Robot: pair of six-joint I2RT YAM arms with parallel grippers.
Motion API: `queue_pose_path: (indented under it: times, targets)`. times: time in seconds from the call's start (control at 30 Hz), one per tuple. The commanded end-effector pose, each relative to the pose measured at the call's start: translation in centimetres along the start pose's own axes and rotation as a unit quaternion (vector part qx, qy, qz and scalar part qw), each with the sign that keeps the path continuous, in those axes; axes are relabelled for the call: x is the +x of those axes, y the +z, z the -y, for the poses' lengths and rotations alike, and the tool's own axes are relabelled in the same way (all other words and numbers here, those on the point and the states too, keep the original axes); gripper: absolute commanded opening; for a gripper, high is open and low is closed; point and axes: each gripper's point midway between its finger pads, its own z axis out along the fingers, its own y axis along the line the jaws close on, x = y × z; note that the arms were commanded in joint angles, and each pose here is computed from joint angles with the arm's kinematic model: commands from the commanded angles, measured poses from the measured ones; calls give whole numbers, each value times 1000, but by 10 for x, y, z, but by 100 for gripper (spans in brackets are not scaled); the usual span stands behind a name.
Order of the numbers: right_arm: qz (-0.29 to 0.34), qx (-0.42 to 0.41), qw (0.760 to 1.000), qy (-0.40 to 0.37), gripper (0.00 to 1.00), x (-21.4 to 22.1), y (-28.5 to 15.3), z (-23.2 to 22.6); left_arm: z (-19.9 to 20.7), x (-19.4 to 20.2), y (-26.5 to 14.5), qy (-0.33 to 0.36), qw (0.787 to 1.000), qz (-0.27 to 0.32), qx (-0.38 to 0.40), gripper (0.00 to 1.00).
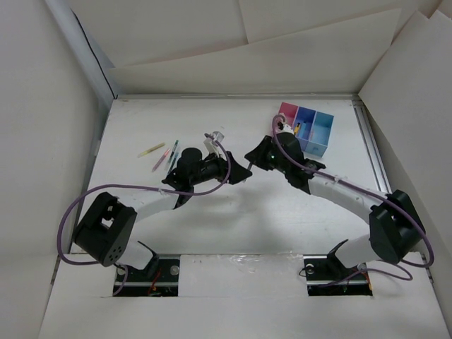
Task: Sort the stationery into containers
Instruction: Place the pen in the storage box.
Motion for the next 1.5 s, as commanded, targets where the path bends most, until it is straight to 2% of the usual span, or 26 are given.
queue_pose_path:
  times: [0.0,0.1,0.2,0.4,0.53,0.57,0.6,0.83,0.87,0.93,1.0,1.17,1.47]
  targets:
    - [35,12,999,5,0,-25,-2,3,18,-17,-5,26,999,33,30,68]
    - [52,34,998,5,0,-43,-2,20,14,-20,-5,30,999,40,22,90]
    - [73,53,996,2,0,-68,-8,27,7,-15,-6,30,999,40,8,99]
    - [170,148,974,7,0,-156,-43,75,14,-25,-23,41,997,69,-5,99]
    - [232,254,939,15,0,-217,-65,121,16,-36,-34,46,994,91,-25,99]
    - [257,287,923,22,0,-234,-74,137,15,-37,-35,45,994,93,-31,99]
    - [273,293,916,22,0,-251,-79,136,15,-38,-37,44,994,96,-35,99]
    - [312,412,856,24,0,-305,-92,188,13,-37,-39,41,994,94,-44,95]
    - [293,434,852,10,0,-301,-83,200,13,-37,-39,41,994,94,-44,95]
    - [299,451,841,5,0,-309,-80,205,14,-36,-39,41,994,91,-41,95]
    - [270,471,840,-4,0,-297,-68,221,14,-36,-39,41,994,91,-41,95]
    - [246,487,838,-15,0,-283,-53,236,11,-34,-37,40,994,88,-43,95]
    - [229,515,825,-34,0,-270,-25,255,7,-35,-38,37,994,91,-54,94]
